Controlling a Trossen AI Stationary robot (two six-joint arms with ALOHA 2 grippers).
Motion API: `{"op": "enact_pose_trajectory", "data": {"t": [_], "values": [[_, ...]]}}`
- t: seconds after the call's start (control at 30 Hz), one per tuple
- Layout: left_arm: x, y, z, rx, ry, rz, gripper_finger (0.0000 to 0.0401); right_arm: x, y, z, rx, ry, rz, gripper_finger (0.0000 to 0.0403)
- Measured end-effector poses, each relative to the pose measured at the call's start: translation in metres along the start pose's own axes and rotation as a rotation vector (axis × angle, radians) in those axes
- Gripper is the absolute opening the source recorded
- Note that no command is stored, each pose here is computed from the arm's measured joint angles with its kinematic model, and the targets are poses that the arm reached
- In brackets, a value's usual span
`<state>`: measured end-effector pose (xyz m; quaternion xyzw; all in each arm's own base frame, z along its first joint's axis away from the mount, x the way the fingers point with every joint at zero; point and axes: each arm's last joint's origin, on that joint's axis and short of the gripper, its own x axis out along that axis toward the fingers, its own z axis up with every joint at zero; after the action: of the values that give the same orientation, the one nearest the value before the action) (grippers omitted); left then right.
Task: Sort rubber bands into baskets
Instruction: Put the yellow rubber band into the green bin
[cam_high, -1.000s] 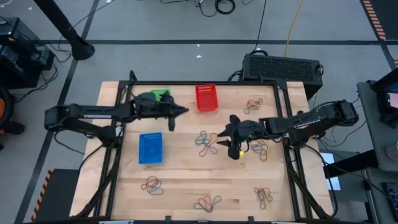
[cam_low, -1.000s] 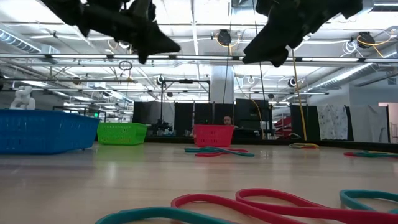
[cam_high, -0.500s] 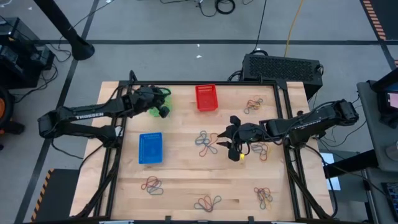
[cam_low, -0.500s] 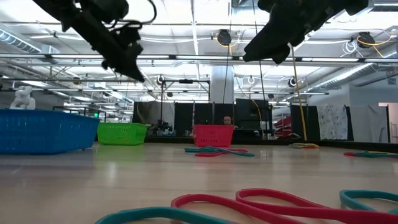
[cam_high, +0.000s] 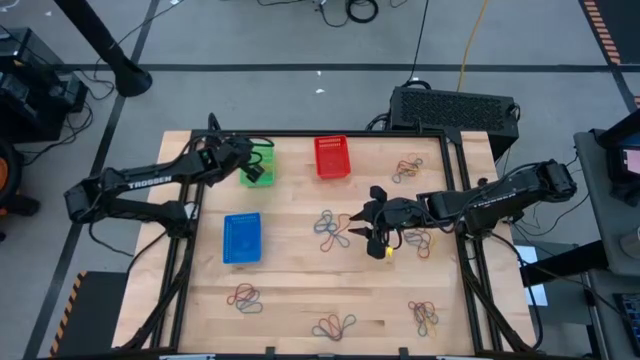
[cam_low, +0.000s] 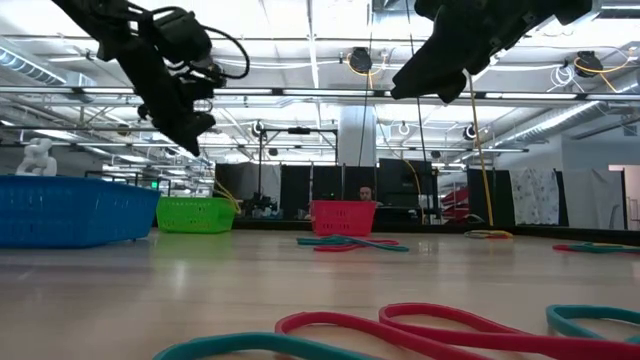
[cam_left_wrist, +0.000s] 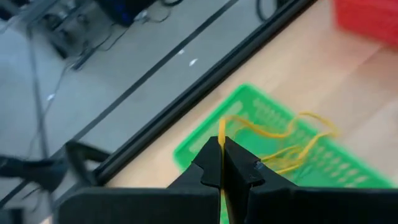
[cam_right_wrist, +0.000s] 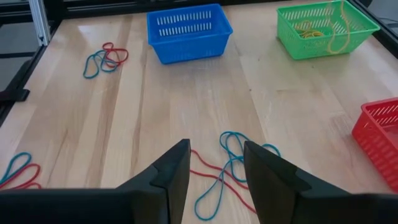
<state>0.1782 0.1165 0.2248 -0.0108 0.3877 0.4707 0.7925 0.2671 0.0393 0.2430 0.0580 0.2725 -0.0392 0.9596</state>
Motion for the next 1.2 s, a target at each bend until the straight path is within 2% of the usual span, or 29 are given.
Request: {"op": "enact_pose_trajectory", "data": {"t": [0.47,0.67,0.9,1.2], "values": [[0.007,0.014,-0.005,-0.007,0.066,0.139,0.0001,0.0,0.0,0.0,-0.005,0.0,0.0,0.0141],[0.007,0.011,-0.004,-0.015,0.061,0.058,0.0001,0.0,0.0,0.0,-0.023,0.0,0.0,0.0141],[0.007,0.004,0.0,-0.042,0.024,-0.175,0.001,0.0,0.0,0.0,-0.024,0.0,0.0,0.0141],[0.007,0.002,0.003,-0.055,-0.002,-0.242,0.0013,0.0,0.0,0.0,-0.019,0.0,0.0,0.0141]]}}
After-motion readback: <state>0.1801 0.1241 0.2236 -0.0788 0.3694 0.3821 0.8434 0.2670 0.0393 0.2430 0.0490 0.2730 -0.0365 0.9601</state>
